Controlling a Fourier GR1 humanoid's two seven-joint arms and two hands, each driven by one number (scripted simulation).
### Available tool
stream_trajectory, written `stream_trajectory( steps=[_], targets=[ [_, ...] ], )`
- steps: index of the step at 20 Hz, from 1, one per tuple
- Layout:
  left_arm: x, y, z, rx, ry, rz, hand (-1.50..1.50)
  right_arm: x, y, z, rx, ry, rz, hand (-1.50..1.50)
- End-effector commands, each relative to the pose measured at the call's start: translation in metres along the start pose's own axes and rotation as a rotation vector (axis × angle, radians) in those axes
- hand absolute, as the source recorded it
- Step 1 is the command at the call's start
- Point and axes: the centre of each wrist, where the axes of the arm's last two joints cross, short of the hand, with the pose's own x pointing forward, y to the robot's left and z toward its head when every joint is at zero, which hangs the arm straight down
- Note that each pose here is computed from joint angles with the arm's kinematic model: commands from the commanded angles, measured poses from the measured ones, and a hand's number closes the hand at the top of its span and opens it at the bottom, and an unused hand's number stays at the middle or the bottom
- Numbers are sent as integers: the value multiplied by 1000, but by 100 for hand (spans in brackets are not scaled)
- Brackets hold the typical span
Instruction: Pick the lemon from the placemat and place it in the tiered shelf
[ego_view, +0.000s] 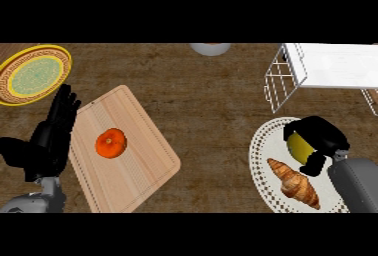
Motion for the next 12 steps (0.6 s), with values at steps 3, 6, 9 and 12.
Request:
stream_trajectory(
  steps=[3,6,9,12],
  targets=[
    [-1,17,4,21,23,3,0,-3,0,9,-93,-46,12,150],
    [2,15,6,29,-5,-10,0,3,13,14,-93,159,-69,150],
    [-5,8,9,6,-5,5,0,6,22,22,-70,335,-164,150],
    [-4,3,19,25,10,3,0,25,4,30,-106,298,-286,150]
  ],
)
